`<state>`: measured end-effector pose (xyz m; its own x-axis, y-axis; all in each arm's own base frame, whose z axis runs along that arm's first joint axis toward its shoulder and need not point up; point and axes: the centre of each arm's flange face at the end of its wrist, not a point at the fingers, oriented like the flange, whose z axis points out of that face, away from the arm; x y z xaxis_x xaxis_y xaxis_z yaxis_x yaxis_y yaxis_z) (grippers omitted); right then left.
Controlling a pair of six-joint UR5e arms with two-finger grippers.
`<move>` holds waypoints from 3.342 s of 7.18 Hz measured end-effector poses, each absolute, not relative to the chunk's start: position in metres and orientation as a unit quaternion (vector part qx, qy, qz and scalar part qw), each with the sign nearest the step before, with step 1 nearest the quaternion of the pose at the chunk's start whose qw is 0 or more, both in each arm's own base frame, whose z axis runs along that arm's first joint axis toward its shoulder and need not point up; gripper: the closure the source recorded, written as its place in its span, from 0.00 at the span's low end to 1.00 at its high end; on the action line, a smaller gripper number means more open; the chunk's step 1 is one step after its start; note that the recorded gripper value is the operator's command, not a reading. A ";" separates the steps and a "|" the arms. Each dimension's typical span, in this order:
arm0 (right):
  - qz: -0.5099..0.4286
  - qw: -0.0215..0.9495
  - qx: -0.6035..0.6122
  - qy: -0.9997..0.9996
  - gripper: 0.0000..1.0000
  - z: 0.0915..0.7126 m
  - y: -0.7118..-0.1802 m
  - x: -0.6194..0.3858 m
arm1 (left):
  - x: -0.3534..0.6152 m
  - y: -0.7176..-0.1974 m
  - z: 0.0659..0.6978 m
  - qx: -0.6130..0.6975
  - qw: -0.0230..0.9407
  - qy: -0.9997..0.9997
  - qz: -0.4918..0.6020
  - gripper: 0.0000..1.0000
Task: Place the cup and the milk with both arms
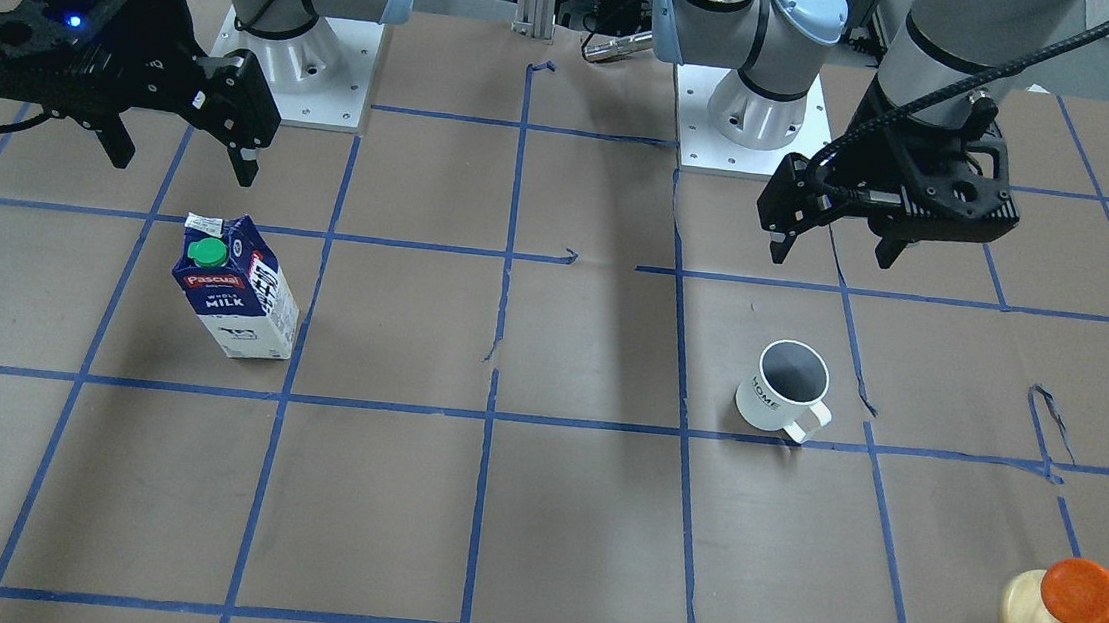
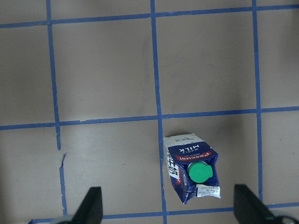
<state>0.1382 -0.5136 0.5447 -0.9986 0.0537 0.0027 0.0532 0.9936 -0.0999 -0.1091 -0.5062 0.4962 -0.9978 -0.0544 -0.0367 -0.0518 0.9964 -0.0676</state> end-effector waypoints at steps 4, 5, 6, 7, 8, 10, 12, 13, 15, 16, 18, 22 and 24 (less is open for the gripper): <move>0.050 0.003 -0.026 -0.998 0.00 0.544 -0.514 0.139 | -0.109 -0.507 0.496 -0.026 0.019 0.999 -0.033 0.00; 0.049 0.003 -0.026 -0.998 0.00 0.543 -0.515 0.139 | -0.109 -0.506 0.496 -0.026 0.019 0.999 -0.033 0.00; 0.048 0.003 -0.026 -0.999 0.00 0.542 -0.515 0.139 | -0.109 -0.506 0.496 -0.026 0.020 0.999 -0.034 0.00; 0.046 0.003 -0.026 -0.999 0.00 0.541 -0.516 0.139 | -0.109 -0.507 0.497 -0.025 0.020 0.999 -0.035 0.00; 0.044 0.002 -0.025 -0.999 0.00 0.539 -0.516 0.138 | -0.108 -0.507 0.497 -0.024 0.020 0.999 -0.037 0.00; 0.034 0.003 -0.022 -0.999 0.00 0.529 -0.514 0.138 | -0.108 -0.505 0.498 -0.023 0.020 0.999 -0.038 0.00; 0.030 0.003 -0.020 -0.999 0.00 0.525 -0.512 0.138 | -0.109 -0.505 0.497 -0.023 0.020 0.999 -0.036 0.00; 0.029 0.003 -0.020 -0.999 0.00 0.524 -0.511 0.138 | -0.109 -0.505 0.497 -0.023 0.019 0.999 -0.036 0.00; 0.029 0.002 -0.019 -0.999 0.00 0.525 -0.511 0.140 | -0.108 -0.504 0.498 -0.023 0.020 0.999 -0.037 0.00; 0.029 0.002 -0.019 -0.999 0.00 0.525 -0.510 0.140 | -0.105 -0.504 0.501 -0.023 0.021 0.999 -0.040 0.00; 0.029 0.001 -0.019 -0.999 0.00 0.525 -0.510 0.140 | -0.103 -0.503 0.500 -0.023 0.022 0.999 -0.039 0.00; 0.013 0.004 0.003 -1.000 0.00 0.507 -0.513 0.136 | -0.067 -0.510 0.478 0.019 0.020 0.999 -0.018 0.00; -0.014 0.006 0.048 -0.999 0.00 0.472 -0.512 0.121 | -0.021 -0.515 0.417 0.005 0.012 1.000 0.002 0.00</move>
<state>0.1214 -0.5120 0.4723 -0.9954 -0.0953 0.0108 -0.0950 0.9951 0.0285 -0.0214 -0.5153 0.4167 -0.9997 0.0103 -0.0241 0.0102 0.9999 0.0050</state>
